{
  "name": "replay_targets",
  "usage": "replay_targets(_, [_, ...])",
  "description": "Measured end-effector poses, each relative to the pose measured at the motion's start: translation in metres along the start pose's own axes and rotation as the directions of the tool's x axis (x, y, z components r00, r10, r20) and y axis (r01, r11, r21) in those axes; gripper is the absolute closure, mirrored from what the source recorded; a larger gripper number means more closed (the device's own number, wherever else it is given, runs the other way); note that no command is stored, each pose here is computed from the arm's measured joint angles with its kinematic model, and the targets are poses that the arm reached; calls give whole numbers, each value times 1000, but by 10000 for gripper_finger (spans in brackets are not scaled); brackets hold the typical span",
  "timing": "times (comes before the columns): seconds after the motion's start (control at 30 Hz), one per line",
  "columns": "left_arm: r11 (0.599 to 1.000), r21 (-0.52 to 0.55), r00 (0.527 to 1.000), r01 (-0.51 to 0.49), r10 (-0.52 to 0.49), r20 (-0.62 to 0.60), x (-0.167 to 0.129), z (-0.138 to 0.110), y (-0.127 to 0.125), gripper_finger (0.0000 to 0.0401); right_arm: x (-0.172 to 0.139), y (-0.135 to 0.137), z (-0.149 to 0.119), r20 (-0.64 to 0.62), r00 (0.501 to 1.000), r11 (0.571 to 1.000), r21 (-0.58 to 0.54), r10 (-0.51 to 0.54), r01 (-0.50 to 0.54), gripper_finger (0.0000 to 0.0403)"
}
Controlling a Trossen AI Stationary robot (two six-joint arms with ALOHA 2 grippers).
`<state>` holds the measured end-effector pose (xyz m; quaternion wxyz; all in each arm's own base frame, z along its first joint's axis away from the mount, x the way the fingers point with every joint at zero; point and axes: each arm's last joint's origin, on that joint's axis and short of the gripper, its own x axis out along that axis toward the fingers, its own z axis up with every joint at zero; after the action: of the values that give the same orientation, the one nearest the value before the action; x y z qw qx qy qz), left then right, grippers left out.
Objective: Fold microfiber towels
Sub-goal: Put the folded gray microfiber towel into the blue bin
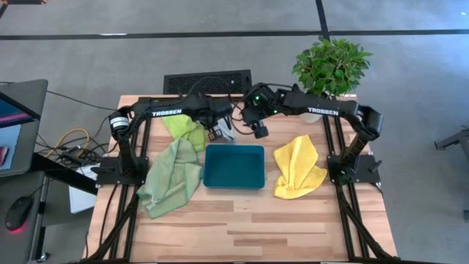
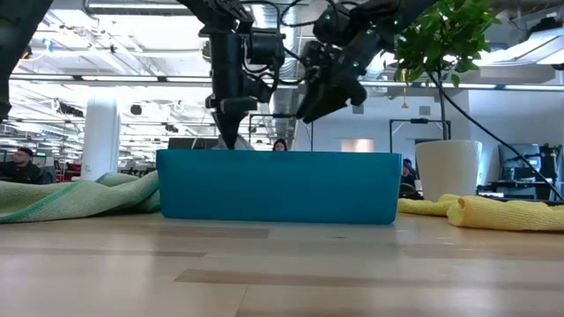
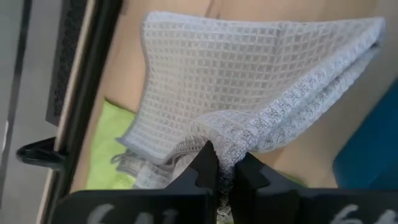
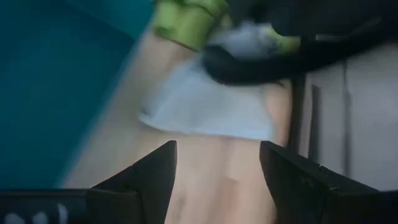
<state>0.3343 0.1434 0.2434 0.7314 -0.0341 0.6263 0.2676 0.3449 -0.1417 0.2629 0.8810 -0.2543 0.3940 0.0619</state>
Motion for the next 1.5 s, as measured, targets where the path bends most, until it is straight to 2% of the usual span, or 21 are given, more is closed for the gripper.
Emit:
replay_targets(0.07, [1000,-13,1000,-1,1,7,-1,1,1,399,10,-1,7,44,999,1000,18,-23,22,148])
replay_targets(0.27, [999,-32,1000,-30,30,-8,-1,0,2,400,41,8,8,51,999,998,64,-4,1,148])
replay_targets(0.4, [997,-33,997,-66,65,-31,-2,-4,4,399,43,7,10,76,997,991,134,-16,6,148])
replay_targets(0.53, [998,6,997,-60,60,-40,-2,-5,4,397,43,8,10,105,994,984,173,22,-40,148])
replay_targets(0.8, [995,93,997,-25,31,-69,-10,-12,5,396,59,14,3,92,991,977,178,100,-115,148])
replay_targets(0.97, [994,104,999,16,-11,-52,-17,-13,6,395,59,14,4,99,990,978,174,96,-112,148])
replay_targets(1.17, [995,98,1000,19,-19,-6,-29,-16,10,395,59,14,4,99,990,974,196,96,-114,148])
replay_targets(1.5, [994,102,999,32,-34,18,-36,-17,12,395,80,16,1,87,995,973,219,53,-71,148])
